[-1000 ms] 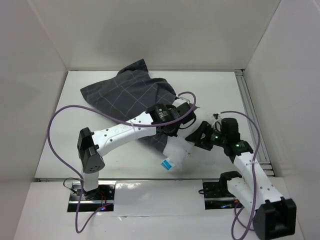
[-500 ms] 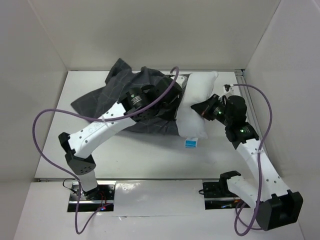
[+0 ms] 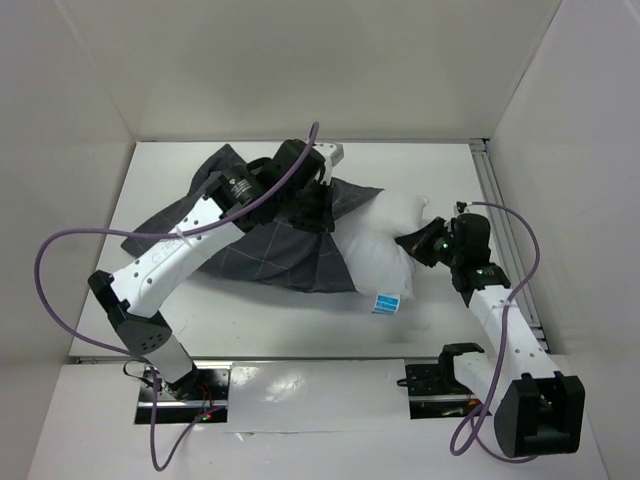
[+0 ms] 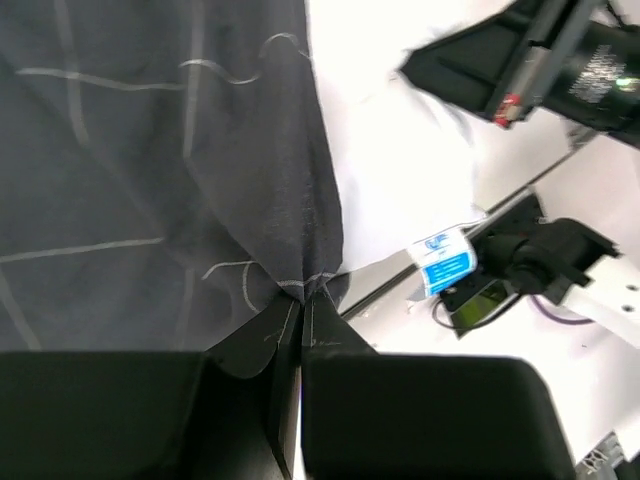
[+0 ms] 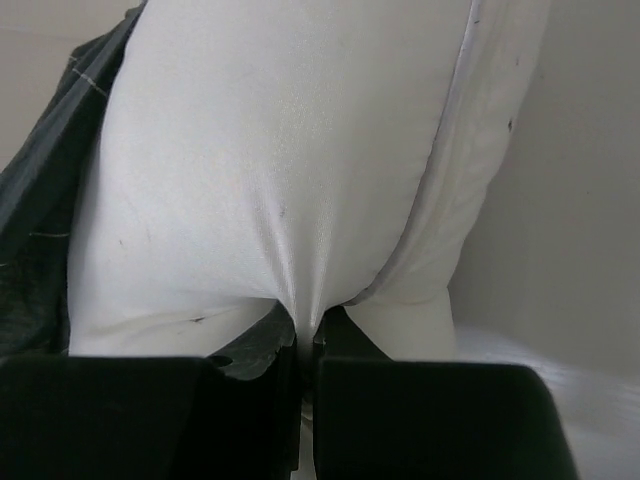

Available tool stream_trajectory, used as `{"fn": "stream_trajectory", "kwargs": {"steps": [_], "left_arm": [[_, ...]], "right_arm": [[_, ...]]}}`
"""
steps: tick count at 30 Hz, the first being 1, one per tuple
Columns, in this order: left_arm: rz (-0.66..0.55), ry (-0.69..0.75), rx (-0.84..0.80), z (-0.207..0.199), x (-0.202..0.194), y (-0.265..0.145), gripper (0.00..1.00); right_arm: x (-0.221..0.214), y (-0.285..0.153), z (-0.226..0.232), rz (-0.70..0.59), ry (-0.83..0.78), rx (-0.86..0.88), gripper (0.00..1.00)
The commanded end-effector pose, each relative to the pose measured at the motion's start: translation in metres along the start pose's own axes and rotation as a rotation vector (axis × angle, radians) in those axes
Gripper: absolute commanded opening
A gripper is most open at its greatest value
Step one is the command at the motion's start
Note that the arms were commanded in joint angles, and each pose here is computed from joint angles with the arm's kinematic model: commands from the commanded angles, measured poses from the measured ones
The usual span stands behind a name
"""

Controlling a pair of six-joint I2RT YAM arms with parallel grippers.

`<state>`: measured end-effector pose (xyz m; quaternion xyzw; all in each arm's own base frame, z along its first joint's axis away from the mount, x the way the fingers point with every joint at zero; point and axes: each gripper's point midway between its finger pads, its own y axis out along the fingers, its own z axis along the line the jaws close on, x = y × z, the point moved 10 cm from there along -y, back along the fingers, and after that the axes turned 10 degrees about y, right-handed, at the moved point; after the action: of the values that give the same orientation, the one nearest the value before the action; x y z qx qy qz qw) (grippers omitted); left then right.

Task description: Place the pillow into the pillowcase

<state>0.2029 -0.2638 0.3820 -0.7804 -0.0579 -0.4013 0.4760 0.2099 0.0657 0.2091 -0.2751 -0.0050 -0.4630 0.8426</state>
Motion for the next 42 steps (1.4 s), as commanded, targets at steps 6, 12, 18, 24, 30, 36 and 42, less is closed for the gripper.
{"fn": "stream_trajectory", "kwargs": {"steps": [6,12,18,24,30,36,42], "left_arm": [[0.052,0.114,-0.253,-0.04,-0.023,0.006,0.0],[-0.069,0.143,-0.512,-0.111,0.006,0.003,0.0],[-0.142,0.184,-0.69,-0.135,0.045,0.0,0.0],[-0.116,0.023,-0.637,-0.072,0.048,0.03,0.0],[-0.188,0.013,-0.658,-0.061,0.076,0.026,0.0],[-0.122,0.076,-0.937,-0.142,0.077,0.035,0.0],[-0.185,0.077,-0.9,-0.13,0.07,0.004,0.0]], "right_arm": [[0.004,0.007,0.042,0.002,0.002,0.218,0.0],[-0.053,0.031,0.075,0.109,-0.001,0.289,0.0],[-0.078,0.037,0.093,0.135,-0.004,0.351,0.0],[-0.091,0.017,0.054,0.206,0.07,0.365,0.0],[-0.135,-0.011,0.034,0.298,0.157,0.411,0.0],[-0.168,0.007,0.077,0.34,0.089,0.449,0.0],[-0.143,-0.002,0.023,0.221,0.288,0.394,0.0]]}}
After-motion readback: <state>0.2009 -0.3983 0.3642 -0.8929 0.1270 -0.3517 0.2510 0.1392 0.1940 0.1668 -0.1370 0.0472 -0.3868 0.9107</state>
